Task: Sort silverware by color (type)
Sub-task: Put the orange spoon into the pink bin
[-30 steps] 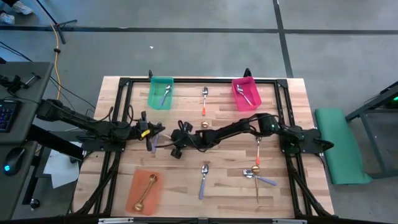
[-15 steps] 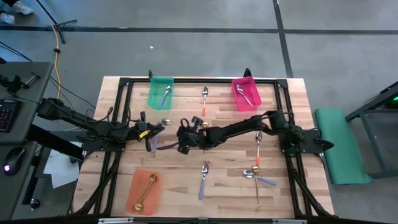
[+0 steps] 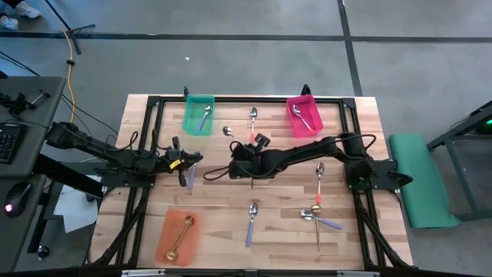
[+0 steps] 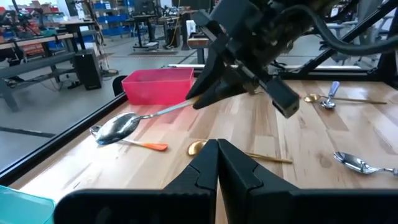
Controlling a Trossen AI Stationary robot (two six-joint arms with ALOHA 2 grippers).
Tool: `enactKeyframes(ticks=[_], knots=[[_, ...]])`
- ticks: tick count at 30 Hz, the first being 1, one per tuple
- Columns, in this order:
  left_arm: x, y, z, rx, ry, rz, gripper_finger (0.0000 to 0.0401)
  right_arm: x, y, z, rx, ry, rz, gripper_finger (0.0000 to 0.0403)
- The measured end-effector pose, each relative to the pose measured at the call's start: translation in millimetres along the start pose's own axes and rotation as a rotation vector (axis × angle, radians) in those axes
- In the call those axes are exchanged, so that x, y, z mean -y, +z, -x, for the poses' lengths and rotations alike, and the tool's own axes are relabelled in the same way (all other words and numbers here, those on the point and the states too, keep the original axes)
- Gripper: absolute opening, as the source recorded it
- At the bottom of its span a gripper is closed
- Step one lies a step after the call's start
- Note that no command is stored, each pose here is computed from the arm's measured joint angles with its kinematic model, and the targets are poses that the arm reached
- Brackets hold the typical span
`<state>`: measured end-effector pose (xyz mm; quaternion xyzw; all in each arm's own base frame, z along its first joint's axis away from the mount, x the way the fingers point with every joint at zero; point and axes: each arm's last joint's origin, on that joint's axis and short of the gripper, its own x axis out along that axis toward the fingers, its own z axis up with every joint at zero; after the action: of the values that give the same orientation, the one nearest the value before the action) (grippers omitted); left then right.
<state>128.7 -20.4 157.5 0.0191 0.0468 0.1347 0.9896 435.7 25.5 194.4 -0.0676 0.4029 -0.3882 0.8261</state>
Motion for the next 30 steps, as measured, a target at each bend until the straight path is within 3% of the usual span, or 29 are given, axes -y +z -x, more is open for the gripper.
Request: enactKeyframes(ticks=[6, 19, 24, 30], knots=[[0, 0, 0, 0.003, -0.002, 0.003, 0.0000, 19, -29, -14, 0.049, 0.039, -0.092, 0.0008], [0, 1, 0, 0.010, -0.002, 0.029, 0.0000, 139, -88, 45, 0.161, 0.051, -0.369, 0.0003], [0, 1, 0, 0.010, -0.006, 0.028, 0.0000, 141, -100, 46, 0.204, 0.203, -0.422, 0.0002], [0, 1, 0, 0.008, -0.010, 0.027, 0.0000, 134, -86, 31, 0.217, 0.286, -0.320, 0.0043]])
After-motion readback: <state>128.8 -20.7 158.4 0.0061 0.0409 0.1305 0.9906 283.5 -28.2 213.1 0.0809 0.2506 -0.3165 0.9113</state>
